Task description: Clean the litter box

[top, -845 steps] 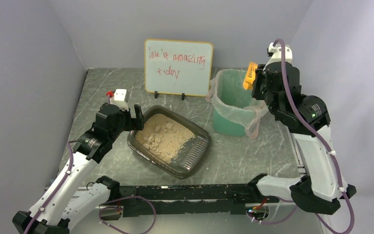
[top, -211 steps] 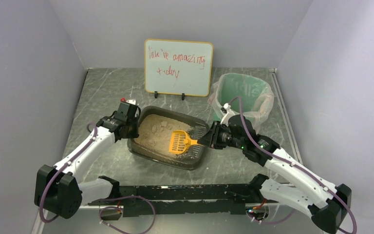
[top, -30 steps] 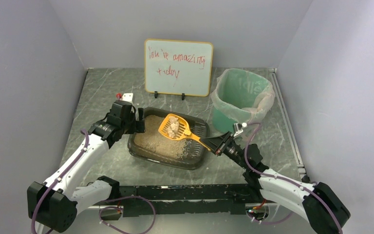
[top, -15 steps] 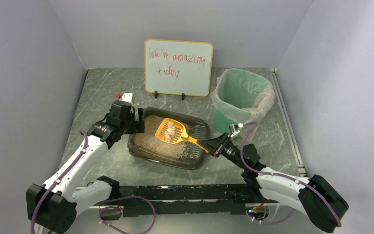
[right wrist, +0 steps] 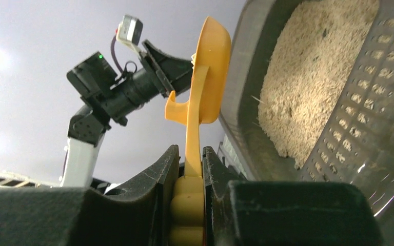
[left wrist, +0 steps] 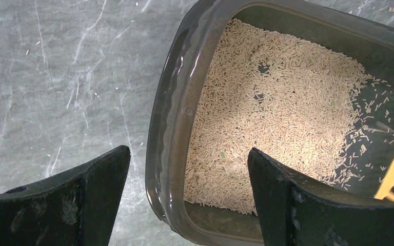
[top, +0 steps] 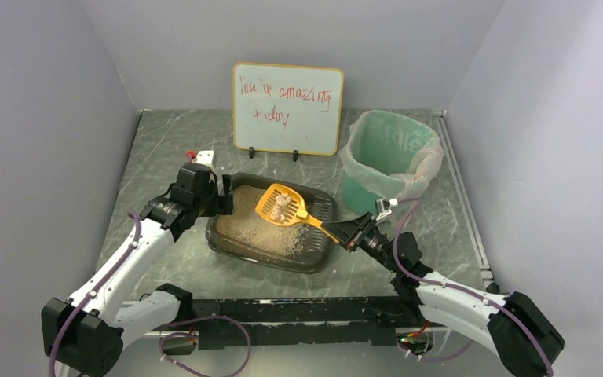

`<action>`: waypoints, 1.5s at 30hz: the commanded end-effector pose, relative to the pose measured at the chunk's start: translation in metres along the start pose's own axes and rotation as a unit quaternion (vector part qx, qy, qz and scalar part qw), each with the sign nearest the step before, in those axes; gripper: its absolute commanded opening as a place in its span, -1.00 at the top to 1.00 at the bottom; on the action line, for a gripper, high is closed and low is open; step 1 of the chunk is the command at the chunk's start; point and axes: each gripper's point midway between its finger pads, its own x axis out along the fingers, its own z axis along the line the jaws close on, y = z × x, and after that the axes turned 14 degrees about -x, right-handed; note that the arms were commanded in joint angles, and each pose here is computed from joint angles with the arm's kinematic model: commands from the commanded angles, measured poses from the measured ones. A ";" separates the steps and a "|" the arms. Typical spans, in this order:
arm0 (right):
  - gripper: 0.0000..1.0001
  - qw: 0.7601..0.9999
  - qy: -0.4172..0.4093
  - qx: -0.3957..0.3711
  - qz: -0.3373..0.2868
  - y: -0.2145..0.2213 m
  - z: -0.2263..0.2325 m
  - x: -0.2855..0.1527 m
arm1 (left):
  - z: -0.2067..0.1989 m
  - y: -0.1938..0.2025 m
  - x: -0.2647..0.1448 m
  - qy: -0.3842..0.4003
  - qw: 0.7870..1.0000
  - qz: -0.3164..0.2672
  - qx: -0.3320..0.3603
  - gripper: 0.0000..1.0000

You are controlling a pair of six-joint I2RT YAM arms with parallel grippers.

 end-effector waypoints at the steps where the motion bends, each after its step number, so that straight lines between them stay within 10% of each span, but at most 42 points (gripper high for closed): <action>1: 1.00 1.000 -0.024 -0.019 -0.005 -0.003 0.014 0.002 | -0.006 -0.007 -0.003 0.018 1.000 -0.013 0.001 -0.80; 45: 1.00 0.997 -0.031 -0.057 -0.034 -0.031 0.055 -0.002 | -0.006 -0.007 -0.004 0.018 1.000 -0.014 0.000 -0.80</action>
